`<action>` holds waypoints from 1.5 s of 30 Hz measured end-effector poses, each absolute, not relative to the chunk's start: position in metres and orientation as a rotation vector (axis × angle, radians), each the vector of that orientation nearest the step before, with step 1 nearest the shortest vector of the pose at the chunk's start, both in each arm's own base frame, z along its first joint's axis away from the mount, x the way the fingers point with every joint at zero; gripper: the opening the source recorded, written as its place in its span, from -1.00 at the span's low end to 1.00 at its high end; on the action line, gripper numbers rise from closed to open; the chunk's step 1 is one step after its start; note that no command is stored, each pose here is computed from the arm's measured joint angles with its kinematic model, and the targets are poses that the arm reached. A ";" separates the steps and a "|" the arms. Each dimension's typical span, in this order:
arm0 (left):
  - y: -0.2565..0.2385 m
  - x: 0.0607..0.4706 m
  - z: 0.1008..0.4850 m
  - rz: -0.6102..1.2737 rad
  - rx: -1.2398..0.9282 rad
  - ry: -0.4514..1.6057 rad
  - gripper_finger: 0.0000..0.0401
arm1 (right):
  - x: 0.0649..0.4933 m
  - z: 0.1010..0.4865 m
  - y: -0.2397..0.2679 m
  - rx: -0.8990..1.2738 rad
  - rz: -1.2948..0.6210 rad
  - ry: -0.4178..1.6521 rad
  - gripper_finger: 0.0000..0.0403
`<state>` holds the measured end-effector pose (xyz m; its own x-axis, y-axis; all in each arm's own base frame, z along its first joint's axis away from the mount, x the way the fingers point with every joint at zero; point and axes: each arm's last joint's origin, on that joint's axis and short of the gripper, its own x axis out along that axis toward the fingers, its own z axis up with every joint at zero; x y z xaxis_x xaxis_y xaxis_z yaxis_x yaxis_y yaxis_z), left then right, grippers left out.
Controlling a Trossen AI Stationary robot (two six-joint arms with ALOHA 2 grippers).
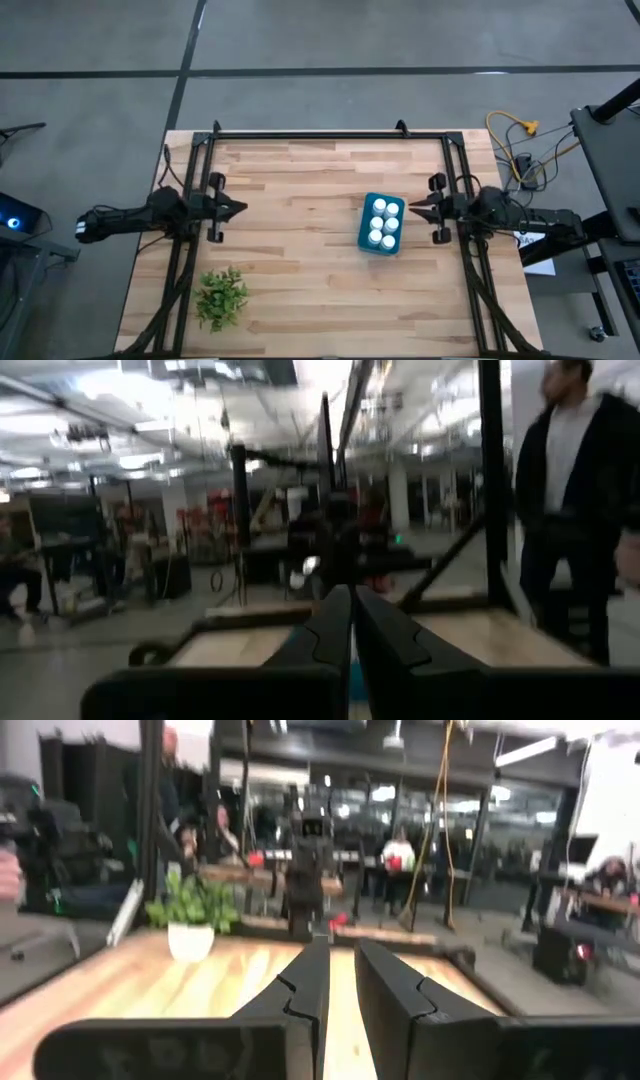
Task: Pick and place pill bottles into a basket
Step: Return to Home Position
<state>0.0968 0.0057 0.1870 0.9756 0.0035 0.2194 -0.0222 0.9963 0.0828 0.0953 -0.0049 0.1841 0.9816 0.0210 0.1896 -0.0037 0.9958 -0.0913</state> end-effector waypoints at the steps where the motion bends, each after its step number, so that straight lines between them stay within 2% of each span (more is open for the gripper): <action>1: 0.006 0.097 0.184 0.013 0.095 -0.193 -1.00 | 0.096 0.182 -0.005 -0.088 0.007 -0.169 -0.79; 9: 0.006 0.100 0.165 0.009 0.093 0.005 -1.00 | 0.098 0.167 -0.006 -0.111 -0.016 -0.014 -0.79; 18: 0.008 0.103 0.160 0.057 0.005 0.067 -1.00 | 0.102 0.161 -0.009 -0.186 -0.102 0.072 -0.79; 27: 0.008 0.106 0.156 0.060 0.001 0.118 -1.00 | 0.103 0.159 -0.009 0.007 -0.111 0.092 -0.79; 36: 0.008 0.108 0.153 0.060 -0.001 0.156 -1.00 | 0.103 0.159 -0.009 -0.176 -0.102 0.101 -0.79; 45: 0.008 0.109 0.150 0.060 -0.002 0.185 -1.00 | 0.103 0.159 -0.009 -0.199 -0.101 0.102 -0.79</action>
